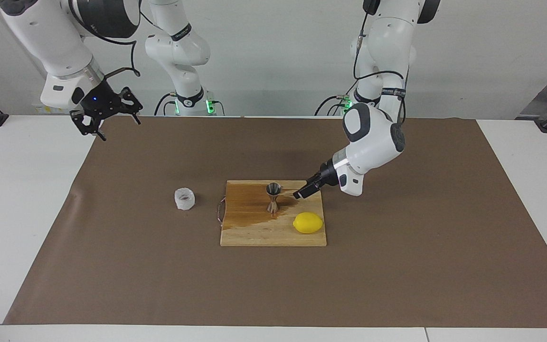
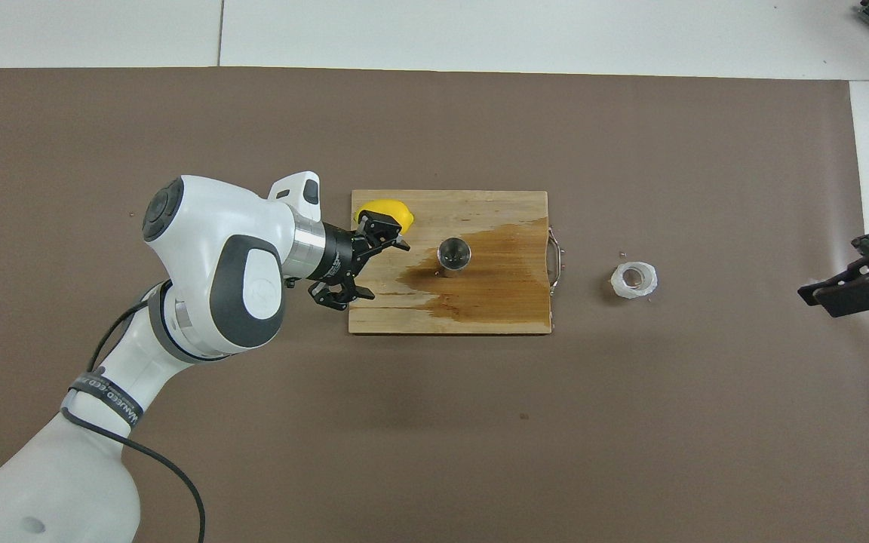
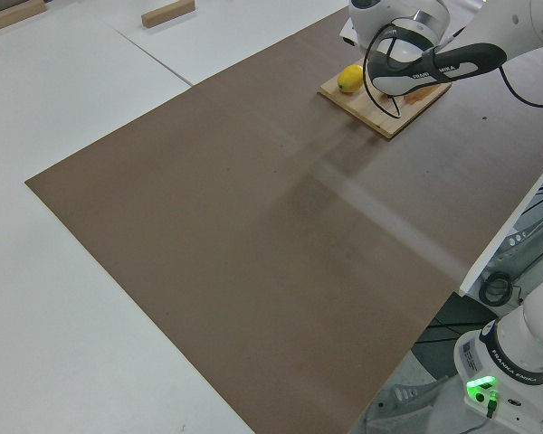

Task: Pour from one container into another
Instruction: 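Withdraw the left gripper while the right gripper opens, then reach the open right gripper to the small white cup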

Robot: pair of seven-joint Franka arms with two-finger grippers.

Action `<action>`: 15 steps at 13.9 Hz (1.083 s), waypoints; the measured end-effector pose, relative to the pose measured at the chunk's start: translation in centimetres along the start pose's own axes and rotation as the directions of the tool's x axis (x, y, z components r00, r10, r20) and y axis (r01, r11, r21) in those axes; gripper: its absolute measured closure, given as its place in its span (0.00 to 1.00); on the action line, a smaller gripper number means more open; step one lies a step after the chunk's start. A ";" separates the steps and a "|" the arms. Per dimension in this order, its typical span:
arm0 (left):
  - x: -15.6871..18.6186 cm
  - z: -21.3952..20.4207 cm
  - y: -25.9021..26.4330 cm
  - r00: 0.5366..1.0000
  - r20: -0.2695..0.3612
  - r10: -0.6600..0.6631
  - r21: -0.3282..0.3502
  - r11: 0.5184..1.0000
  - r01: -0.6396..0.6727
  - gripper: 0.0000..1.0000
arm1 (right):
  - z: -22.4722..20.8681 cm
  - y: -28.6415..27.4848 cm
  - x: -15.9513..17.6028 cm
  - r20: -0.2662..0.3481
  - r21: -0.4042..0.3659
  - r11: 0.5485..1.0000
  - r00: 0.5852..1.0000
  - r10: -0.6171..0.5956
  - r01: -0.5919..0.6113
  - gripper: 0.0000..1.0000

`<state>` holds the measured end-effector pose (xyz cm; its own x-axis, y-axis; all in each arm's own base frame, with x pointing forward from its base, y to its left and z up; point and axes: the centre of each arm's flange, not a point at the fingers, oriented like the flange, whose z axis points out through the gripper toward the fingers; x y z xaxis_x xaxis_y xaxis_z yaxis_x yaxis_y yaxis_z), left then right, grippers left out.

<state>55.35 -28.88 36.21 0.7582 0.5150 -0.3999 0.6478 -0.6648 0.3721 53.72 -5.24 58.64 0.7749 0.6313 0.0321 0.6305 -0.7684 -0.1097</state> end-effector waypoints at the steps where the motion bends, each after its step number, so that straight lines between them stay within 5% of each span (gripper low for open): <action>1: -0.3 -1.1 0.2 0.994 -0.064 0.090 0.063 0.994 -0.086 0.00 | 1.2 1.2 -1.0 -0.044 0.033 0.996 0.995 -0.086 0.088 0.00; 6: 0.1 -8.2 0.0 0.903 -0.138 0.407 0.332 0.878 -0.345 0.00 | 8.6 5.1 -4.9 -0.300 0.096 0.901 0.875 -0.380 0.424 0.00; 10: 3.0 -15.1 -3.2 0.815 -0.057 0.576 0.397 0.763 -0.511 0.00 | 16.2 7.9 -5.5 -0.476 0.052 0.798 0.718 -0.508 0.600 0.00; 15: 5.3 -23.3 -7.7 0.727 -0.015 0.686 0.471 0.646 -0.600 0.00 | 23.4 8.3 -2.9 -0.655 -0.016 0.752 0.561 -0.506 0.658 0.00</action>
<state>56.15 -8.43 50.74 0.9970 -0.0736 -0.0234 -0.0713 -0.9937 0.0861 55.69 -10.98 34.43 0.1455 0.6740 0.7243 0.9854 -0.1643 -0.0451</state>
